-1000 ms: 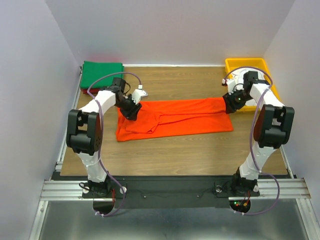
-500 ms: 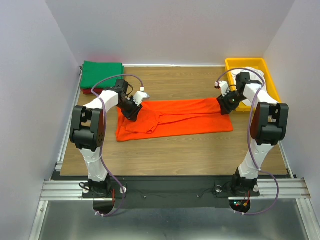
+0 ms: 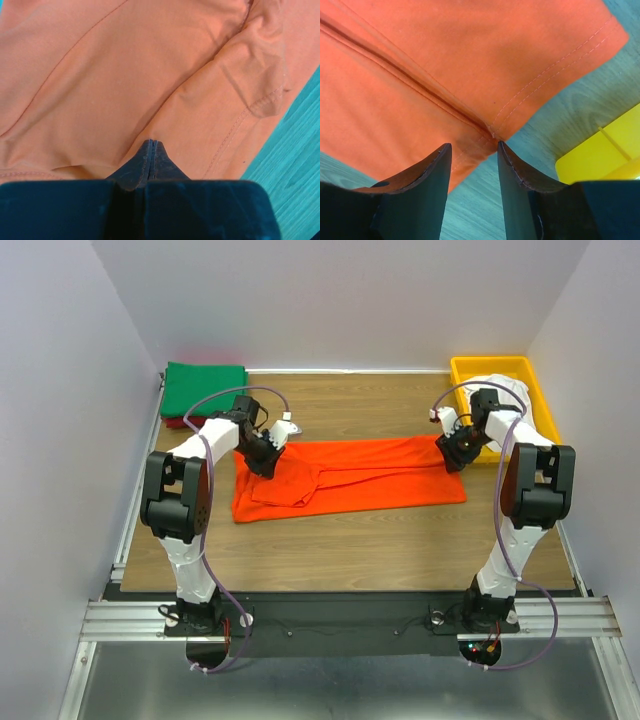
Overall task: Fold and stack the t-shirts
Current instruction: Fold the tshirt
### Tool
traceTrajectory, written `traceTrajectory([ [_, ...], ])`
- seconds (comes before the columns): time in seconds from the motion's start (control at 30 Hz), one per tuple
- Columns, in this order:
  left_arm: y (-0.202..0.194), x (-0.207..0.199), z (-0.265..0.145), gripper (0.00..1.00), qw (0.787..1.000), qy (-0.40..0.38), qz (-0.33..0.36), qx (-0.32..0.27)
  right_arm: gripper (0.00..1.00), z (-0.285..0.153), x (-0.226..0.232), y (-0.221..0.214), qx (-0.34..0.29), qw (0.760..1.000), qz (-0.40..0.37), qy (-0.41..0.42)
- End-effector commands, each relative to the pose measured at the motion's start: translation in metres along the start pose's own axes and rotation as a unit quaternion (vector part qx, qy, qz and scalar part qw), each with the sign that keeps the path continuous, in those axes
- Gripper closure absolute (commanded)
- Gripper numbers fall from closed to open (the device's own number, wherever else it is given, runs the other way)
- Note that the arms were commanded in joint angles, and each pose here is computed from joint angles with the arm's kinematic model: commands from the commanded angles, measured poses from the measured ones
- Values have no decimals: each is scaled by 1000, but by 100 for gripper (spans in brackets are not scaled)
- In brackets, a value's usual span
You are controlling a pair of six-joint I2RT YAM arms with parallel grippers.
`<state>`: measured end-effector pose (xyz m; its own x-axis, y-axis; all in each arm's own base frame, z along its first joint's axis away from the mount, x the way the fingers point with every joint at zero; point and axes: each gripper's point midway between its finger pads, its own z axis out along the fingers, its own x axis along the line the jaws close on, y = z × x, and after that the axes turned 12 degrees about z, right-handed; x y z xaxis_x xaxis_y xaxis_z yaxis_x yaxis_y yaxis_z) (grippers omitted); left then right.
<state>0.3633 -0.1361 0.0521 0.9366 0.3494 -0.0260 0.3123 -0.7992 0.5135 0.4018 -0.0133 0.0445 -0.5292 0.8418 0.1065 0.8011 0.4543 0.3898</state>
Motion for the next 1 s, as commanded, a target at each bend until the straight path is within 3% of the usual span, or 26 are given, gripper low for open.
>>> traceTrajectory([
  [0.0,27,-1,-30,100,999,12,20,-28,53,3,-7,1,-3,1000,-5,-14],
  [0.33,55,13,-56,100,997,46,35,-43,55,4,-12,-4,7,1000,-4,-29],
  [0.97,46,43,-19,100,997,69,33,-23,55,2,-15,-5,11,999,1,-41],
])
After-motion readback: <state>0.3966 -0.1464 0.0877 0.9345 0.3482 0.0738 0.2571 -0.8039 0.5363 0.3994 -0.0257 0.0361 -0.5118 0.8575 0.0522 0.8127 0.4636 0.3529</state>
